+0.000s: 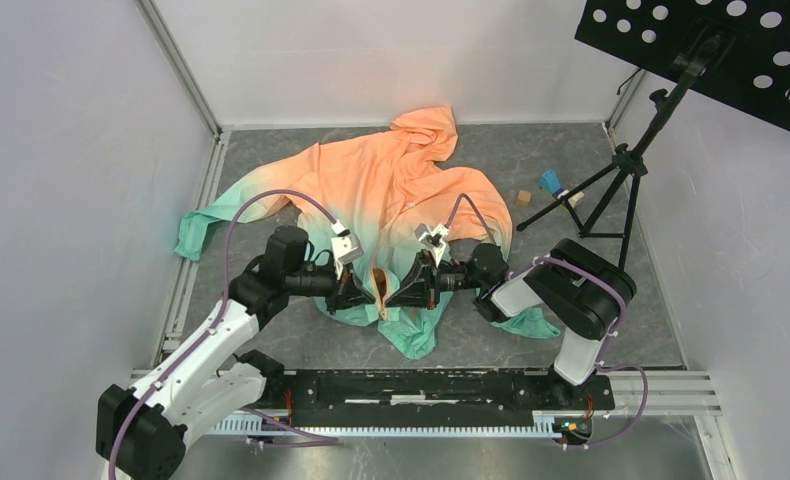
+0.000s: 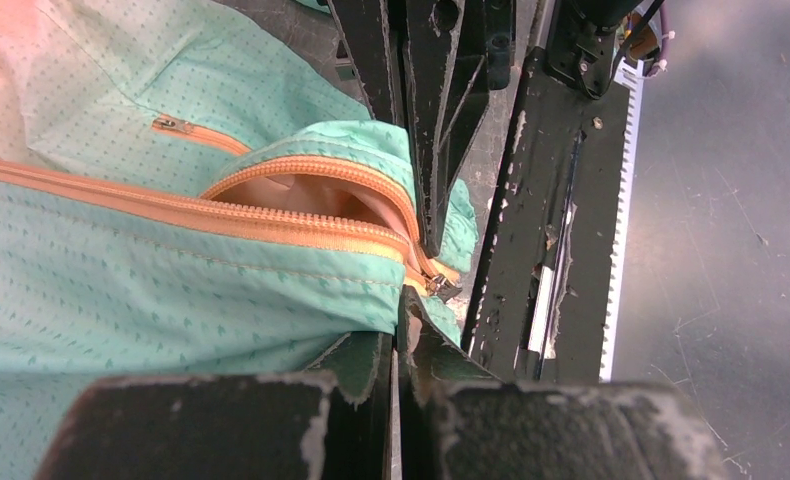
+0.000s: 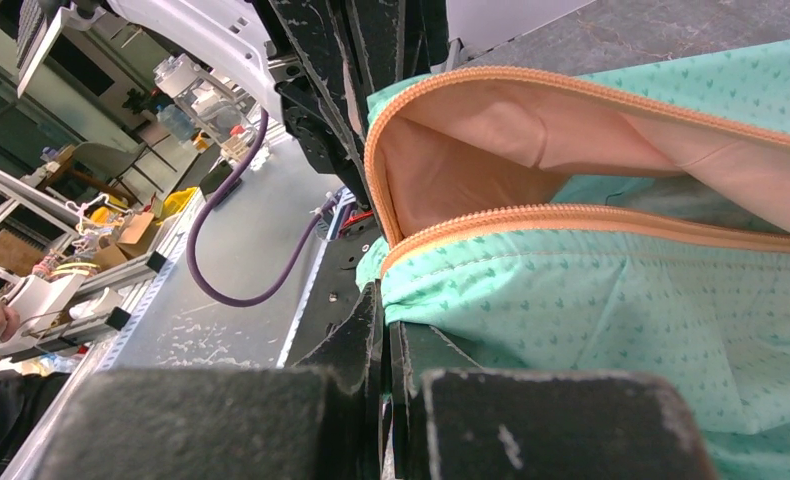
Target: Zip up the jacket
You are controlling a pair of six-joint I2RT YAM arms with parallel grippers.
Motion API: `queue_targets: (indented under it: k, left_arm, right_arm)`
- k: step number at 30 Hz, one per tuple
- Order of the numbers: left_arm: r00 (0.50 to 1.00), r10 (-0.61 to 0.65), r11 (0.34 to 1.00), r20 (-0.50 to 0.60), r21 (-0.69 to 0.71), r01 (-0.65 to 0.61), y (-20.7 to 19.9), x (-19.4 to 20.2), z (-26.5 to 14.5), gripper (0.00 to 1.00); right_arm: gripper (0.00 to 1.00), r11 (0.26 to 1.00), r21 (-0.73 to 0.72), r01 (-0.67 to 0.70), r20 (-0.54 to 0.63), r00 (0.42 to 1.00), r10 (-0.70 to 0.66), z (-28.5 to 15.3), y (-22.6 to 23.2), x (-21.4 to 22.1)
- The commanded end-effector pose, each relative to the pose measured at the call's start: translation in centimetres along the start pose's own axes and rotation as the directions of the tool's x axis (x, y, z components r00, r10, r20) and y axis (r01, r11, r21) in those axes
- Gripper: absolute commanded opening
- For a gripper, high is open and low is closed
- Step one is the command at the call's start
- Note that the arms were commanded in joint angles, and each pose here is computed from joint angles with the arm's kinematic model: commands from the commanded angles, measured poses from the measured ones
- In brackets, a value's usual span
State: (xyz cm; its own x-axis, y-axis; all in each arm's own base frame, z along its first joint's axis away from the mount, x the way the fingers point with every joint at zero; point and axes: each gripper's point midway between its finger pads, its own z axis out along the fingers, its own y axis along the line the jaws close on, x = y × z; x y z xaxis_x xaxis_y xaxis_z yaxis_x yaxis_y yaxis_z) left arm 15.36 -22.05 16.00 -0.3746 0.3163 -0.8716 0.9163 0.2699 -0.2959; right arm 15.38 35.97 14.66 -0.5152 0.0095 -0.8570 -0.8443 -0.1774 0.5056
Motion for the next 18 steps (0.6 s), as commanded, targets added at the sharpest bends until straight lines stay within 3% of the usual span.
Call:
queue_targets:
  k: [1,18]
  left_arm:
    - [0.999,0.039,0.998,0.034,0.048,-0.040,-0.7,-1.0,0.1,0.02]
    - [0.999,0.028,0.995,0.036,0.090,-0.031,-1.4,-1.1,0.2,0.02]
  right_arm:
    - [0.00,0.885,-0.123,0.450,0.265,0.874,-0.407,-0.2,5.6,-6.8]
    - [0.00,0.848,-0.131,0.514,0.308,0.834,-0.459,-0.3,7.1,-8.9]
